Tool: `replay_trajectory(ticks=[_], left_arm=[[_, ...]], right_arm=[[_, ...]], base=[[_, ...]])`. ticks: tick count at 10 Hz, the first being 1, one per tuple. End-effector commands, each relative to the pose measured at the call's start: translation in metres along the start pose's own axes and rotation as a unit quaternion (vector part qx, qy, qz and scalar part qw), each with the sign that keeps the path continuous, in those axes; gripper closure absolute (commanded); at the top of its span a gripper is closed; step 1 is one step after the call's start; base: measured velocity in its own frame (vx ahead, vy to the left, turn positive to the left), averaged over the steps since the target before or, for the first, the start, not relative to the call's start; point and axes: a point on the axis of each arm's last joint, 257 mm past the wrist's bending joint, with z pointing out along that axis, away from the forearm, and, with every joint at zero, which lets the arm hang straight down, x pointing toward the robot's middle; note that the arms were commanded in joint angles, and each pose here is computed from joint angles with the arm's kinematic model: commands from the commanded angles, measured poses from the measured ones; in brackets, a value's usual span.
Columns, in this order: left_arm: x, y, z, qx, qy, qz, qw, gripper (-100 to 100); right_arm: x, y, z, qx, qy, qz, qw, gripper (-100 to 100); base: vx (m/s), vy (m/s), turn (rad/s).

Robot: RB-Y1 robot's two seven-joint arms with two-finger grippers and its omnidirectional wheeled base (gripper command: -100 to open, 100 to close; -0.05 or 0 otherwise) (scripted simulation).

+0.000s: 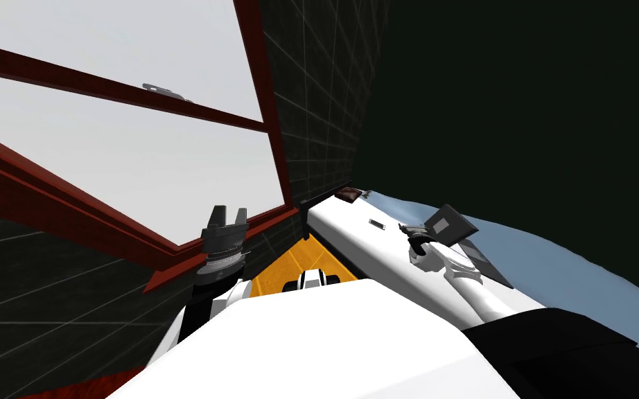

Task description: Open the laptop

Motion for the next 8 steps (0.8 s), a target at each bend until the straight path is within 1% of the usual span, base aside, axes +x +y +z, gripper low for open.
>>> replay_trajectory(ticks=[1,2,3,4,6,8], left_arm=[[0.000,0.000,0.000,0.000,0.000,0.000,1.0000,0],[0.000,0.000,0.000,0.000,0.000,0.000,1.0000,0],[0.000,0.000,0.000,0.000,0.000,0.000,1.0000,0],[0.000,0.000,0.000,0.000,0.000,0.000,1.0000,0],[0.000,0.000,0.000,0.000,0.000,0.000,1.0000,0],[0.000,0.000,0.000,0.000,0.000,0.000,1.0000,0]], right_arm=[[0.009,-0.039,0.006,0.044,0.017,-0.033,0.9984,-100],[0.009,-0.039,0.006,0.044,0.017,-0.033,0.9984,-100],[0.013,-0.061,0.007,0.070,0.027,-0.053,0.9958,-100],[0.013,-0.061,0.007,0.070,0.027,-0.053,0.9958,-100],[0.021,-0.102,0.007,0.117,0.048,-0.086,0.9882,-100],[0.027,-0.138,0.003,0.159,0.068,-0.113,0.9785,-100]], base=[[-0.008,-0.034,0.065],[-0.009,-0.031,0.045],[-0.010,-0.046,0.052],[-0.008,-0.043,0.044],[-0.015,-0.056,0.070],[-0.030,-0.095,0.047]])
